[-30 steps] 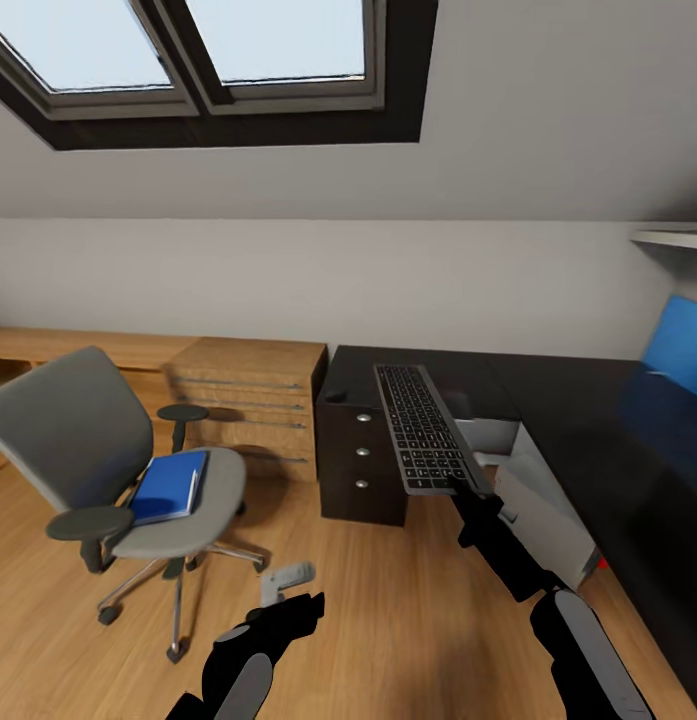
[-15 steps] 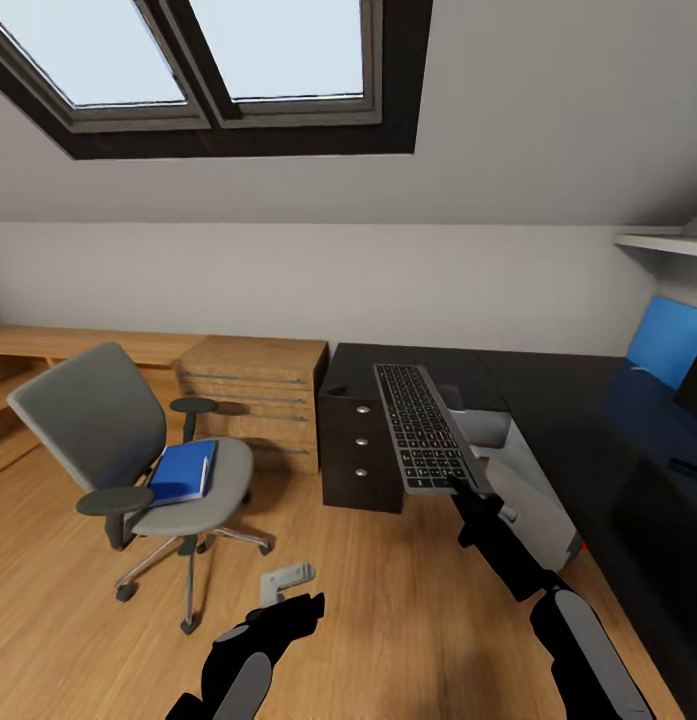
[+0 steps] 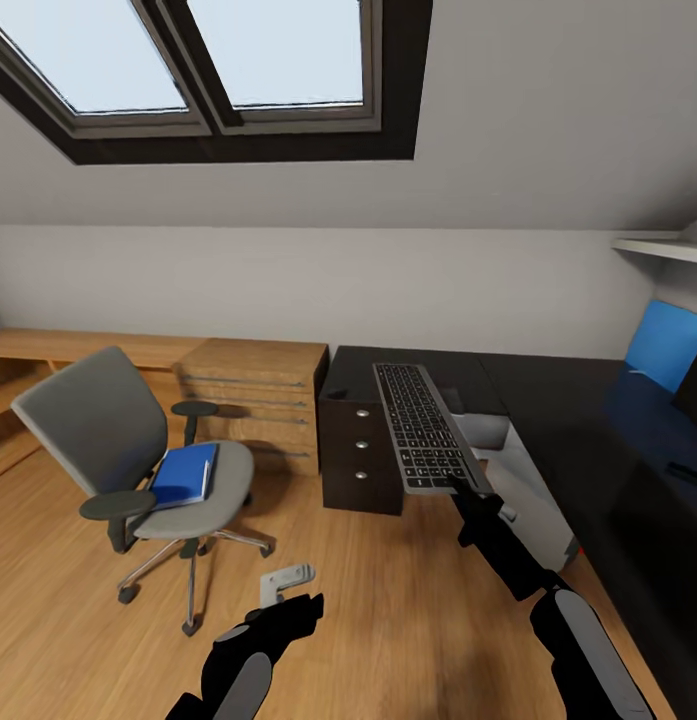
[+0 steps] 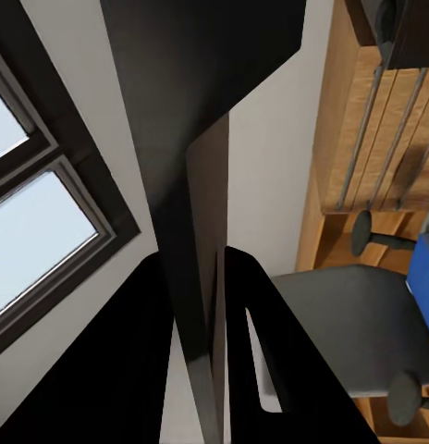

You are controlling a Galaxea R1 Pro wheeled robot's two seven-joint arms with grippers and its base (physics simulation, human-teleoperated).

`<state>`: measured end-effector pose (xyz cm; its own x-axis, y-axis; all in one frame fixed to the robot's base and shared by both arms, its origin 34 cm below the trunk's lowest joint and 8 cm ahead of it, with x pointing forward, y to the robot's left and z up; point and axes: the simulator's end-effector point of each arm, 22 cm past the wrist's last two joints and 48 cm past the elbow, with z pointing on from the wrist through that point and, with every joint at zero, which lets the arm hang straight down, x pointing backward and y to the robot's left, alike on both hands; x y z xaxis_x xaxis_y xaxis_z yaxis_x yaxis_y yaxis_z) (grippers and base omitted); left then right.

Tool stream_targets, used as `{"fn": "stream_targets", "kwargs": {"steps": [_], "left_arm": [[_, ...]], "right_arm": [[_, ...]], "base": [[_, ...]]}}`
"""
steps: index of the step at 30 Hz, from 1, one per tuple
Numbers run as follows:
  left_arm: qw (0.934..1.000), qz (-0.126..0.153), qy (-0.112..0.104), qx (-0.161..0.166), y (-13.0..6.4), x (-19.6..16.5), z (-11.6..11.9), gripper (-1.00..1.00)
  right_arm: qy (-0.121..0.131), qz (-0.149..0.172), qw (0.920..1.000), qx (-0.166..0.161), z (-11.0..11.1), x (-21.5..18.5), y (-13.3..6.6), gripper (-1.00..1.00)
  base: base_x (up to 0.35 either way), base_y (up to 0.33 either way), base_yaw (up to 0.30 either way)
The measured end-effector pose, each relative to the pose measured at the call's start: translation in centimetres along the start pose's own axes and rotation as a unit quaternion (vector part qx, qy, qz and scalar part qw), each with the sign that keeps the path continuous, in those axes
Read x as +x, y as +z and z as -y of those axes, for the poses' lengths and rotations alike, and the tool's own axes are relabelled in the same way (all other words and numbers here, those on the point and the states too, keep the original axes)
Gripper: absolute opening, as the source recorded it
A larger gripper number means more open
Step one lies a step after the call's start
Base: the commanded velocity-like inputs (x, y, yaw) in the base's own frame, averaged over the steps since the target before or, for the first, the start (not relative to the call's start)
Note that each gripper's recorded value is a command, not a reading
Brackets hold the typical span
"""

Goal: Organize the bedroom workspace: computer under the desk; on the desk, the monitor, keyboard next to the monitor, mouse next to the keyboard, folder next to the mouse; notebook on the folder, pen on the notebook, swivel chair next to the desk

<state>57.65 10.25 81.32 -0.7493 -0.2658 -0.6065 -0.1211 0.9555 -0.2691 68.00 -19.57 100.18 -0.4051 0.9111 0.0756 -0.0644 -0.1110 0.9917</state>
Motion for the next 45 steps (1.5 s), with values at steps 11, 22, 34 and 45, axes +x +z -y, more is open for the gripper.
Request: {"fn": "stream_targets", "kwargs": {"steps": [11, 22, 34, 45], "left_arm": [[1.0000, -0.003, 0.003, 0.003, -1.2, -0.5, 0.8, 1.00], [1.0000, -0.003, 0.003, 0.003, -2.3, -1.1, 1.2, 1.00], [1.0000, -0.002, 0.003, 0.002, -3.5, -1.8, 1.4, 1.00], [1.0000, 0.002, 0.002, -0.002, -3.5, -2.0, 1.0, 1.00]], "right_arm": [[0.001, 0.010, 0.9987, 0.049, 0.7, -0.7, -0.3, -1.00], [0.002, 0.026, 0.9970, 0.073, 0.3, -1.9, -0.9, -1.00], [0.004, 0.032, 0.9967, 0.074, -1.0, -2.2, -1.2, -1.00], [0.004, 0.032, 0.9970, 0.071, -1.2, -2.2, -1.2, -1.00]], "base": [[-0.089, -0.048, 0.000], [-0.278, -0.171, 0.000], [-0.273, -0.177, 0.000], [-0.037, -0.042, 0.000]]}}
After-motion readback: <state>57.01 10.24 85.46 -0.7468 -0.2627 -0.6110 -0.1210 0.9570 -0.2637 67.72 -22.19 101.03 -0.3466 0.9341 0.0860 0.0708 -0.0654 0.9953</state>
